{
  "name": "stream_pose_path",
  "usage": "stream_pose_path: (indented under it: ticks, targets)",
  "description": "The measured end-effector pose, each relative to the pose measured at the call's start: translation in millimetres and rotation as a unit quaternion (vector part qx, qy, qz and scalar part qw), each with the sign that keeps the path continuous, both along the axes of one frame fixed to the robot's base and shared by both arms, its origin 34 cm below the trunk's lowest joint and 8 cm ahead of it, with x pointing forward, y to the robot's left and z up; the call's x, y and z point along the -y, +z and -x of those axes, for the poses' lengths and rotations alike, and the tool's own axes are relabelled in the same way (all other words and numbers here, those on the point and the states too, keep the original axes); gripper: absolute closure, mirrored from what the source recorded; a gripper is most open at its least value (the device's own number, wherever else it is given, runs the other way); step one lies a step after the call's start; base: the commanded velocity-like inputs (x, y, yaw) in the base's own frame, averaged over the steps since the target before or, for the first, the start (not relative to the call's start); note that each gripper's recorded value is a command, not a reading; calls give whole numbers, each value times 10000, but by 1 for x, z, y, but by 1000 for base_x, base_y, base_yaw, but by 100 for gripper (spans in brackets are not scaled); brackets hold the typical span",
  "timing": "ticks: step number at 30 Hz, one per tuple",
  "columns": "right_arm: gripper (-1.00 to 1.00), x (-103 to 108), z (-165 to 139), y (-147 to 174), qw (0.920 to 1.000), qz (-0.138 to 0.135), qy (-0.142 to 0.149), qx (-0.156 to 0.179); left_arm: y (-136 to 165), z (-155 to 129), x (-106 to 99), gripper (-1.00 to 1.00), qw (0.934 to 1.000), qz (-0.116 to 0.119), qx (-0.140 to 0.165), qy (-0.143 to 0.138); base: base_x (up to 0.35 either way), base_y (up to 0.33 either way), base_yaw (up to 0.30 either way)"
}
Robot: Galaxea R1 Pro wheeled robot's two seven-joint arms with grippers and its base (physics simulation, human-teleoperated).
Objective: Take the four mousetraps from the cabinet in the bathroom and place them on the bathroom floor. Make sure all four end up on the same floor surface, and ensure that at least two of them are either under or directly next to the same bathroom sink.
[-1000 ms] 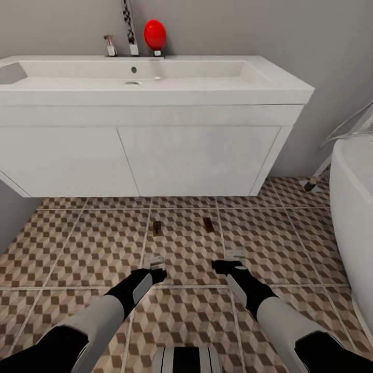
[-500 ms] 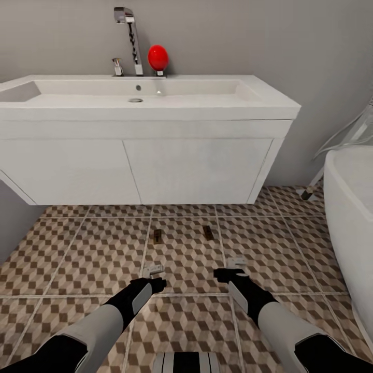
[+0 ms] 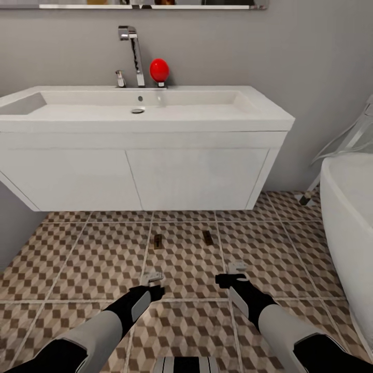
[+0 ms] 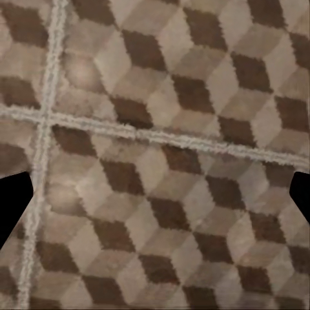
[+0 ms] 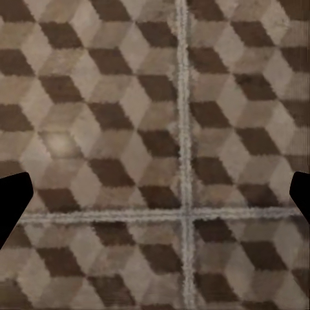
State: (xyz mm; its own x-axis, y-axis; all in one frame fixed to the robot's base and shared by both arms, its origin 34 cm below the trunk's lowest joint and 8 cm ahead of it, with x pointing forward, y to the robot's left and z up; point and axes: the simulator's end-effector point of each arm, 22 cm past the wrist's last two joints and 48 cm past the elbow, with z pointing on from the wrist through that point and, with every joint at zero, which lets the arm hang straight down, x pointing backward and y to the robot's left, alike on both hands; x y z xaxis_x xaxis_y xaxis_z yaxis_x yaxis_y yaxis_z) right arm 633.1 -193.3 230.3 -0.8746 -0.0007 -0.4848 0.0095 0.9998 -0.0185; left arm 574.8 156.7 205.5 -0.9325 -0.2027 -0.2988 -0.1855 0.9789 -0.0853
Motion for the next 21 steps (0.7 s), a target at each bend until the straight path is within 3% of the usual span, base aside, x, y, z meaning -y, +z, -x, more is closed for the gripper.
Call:
stream_pose_path:
  ticks: [6,21]
  targets:
    - [-100,7,9,4,9999,131,56,-52,4,14,-8,-100,9998,-92,-160,21,0,0,0]
    - [-100,22,39,15,9987,307,52,-413,20,37,-26,-100,9991,-325,-227,142,0,0,0]
